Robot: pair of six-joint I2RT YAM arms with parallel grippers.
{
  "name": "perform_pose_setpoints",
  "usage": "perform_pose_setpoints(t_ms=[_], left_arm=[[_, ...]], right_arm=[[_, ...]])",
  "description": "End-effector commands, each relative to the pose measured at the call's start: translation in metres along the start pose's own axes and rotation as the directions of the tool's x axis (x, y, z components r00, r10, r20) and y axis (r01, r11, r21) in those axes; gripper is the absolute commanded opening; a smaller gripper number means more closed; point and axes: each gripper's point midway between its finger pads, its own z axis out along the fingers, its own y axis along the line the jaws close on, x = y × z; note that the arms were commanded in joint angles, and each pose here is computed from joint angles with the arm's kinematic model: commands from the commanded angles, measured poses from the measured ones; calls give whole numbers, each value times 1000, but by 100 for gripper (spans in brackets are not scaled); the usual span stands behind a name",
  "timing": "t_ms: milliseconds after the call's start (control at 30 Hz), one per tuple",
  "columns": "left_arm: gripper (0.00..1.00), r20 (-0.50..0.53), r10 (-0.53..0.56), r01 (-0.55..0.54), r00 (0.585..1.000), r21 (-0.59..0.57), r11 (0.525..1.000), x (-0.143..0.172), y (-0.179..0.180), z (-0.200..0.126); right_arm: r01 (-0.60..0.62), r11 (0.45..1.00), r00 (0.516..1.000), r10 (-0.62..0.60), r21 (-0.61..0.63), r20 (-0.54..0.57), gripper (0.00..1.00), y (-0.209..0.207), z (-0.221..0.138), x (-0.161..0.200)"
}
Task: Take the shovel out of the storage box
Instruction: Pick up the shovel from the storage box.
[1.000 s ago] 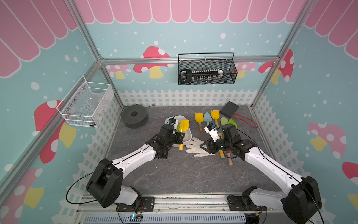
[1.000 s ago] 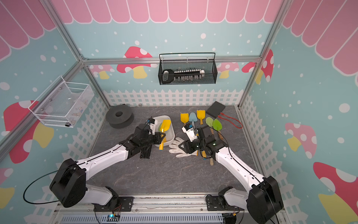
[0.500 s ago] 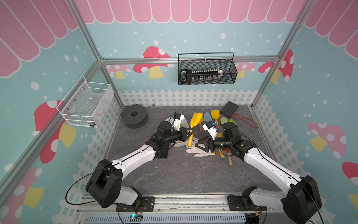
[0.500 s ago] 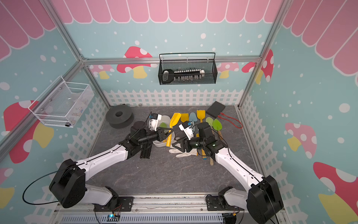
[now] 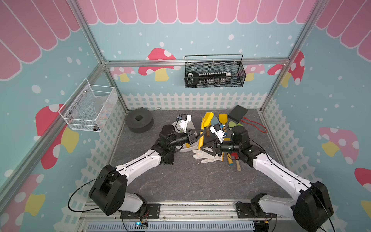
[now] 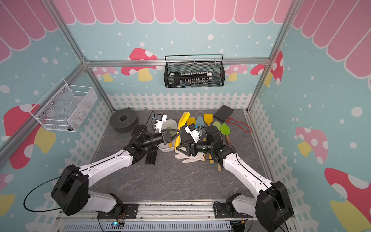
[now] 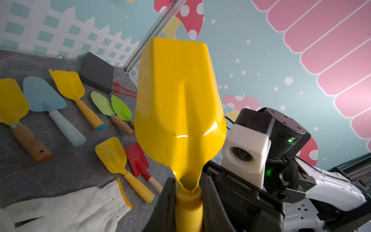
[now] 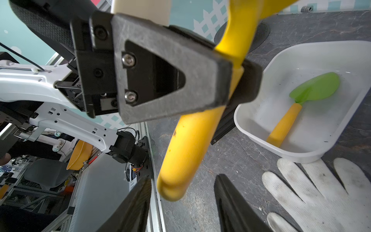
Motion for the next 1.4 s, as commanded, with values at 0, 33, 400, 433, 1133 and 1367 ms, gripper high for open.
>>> perform_pose_setpoints(t_ms=[0,33,400,433,1133,1367], left_arm=[[0,14,13,-14,1000,100,995,-9,-22,2],[0,16,12,-14,1000,106,994,-10,-23,2],[0,22,13,-16,1000,134,991,-11,-26,4],[0,22,9,-12,1000,140,990,-11,-26,4],[58,39,47,-46,998,-31,998,-3,3,-5],[61,45,84,-71,995,-244,967,8,36,-28]], right_arm=[[14,999,1000,-12,-45,25,54,9,1,-6],[16,999,999,-15,-49,32,53,10,1,-8],[-6,996,998,11,-89,58,43,12,5,-13],[-5,996,998,11,-93,63,41,13,5,-15],[-44,998,999,43,46,3,16,-8,0,5],[-68,957,992,95,281,-83,16,-38,-17,31]])
